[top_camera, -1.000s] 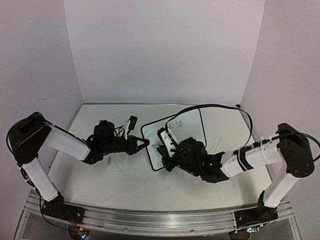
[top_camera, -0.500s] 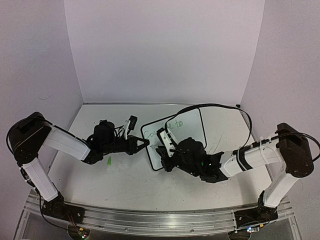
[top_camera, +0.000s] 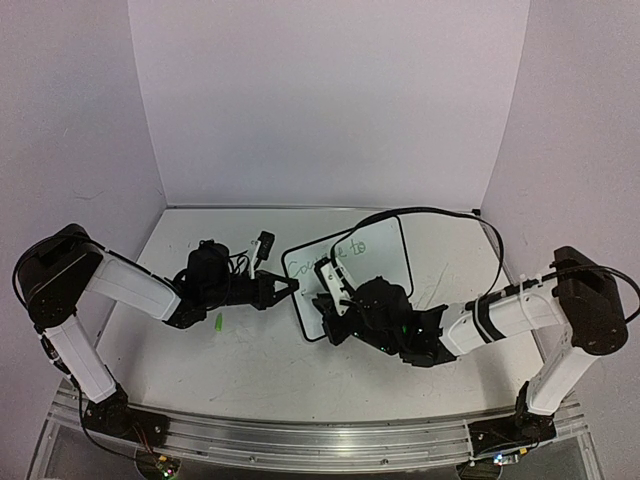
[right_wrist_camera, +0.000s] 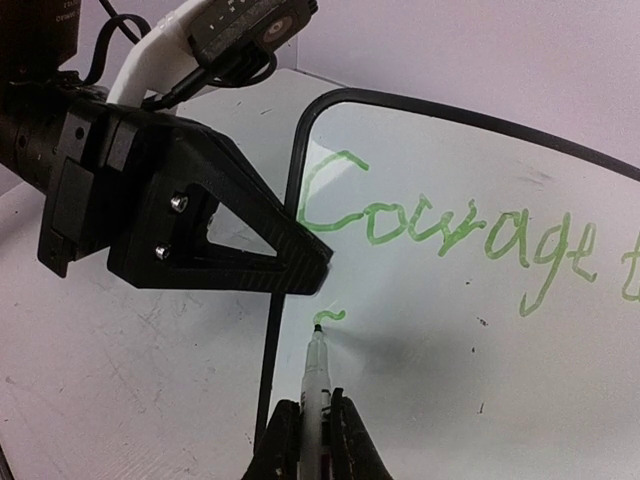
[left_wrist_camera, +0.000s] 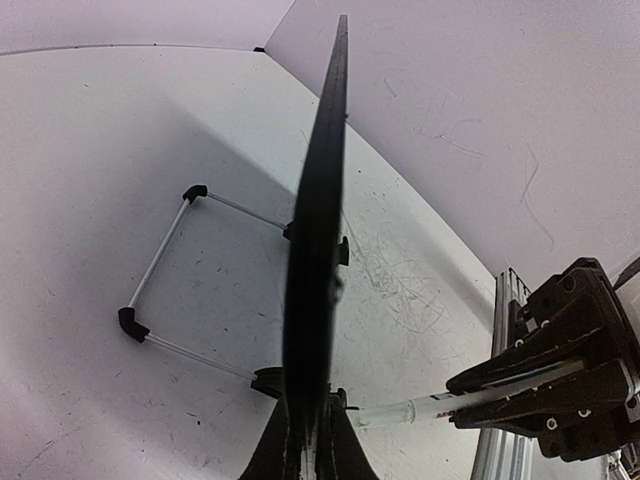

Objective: Write a sentence on the whiteboard

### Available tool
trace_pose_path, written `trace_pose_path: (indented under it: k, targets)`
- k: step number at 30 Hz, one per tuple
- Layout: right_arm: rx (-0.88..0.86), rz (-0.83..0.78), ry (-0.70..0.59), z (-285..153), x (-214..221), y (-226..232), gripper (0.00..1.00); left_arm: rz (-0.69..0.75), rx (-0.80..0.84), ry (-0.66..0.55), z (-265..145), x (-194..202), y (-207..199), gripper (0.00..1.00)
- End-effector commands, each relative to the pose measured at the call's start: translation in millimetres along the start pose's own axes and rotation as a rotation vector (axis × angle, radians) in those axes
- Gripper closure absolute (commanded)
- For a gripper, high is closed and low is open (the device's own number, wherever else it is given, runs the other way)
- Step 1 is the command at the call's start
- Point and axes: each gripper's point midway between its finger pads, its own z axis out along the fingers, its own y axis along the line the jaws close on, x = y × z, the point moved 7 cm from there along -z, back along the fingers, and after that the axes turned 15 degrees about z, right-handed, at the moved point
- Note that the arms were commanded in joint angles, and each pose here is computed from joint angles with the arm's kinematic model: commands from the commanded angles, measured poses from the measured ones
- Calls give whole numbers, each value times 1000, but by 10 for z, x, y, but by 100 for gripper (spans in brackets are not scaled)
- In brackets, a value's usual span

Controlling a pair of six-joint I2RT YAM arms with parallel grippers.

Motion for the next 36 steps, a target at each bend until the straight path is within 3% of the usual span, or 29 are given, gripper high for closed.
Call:
trace_pose_path:
  k: [1,19,36]
  targets:
    - [41,17,-12,-36,-31,-60,100,30,-32,27,47,10,37,100]
    - [114,30,-12,-77,-48,-139,100,36,-36,28,33,13,37,100]
    - [53,13,30,-65,12,-53,100,37,-40,28,11,21,31,100]
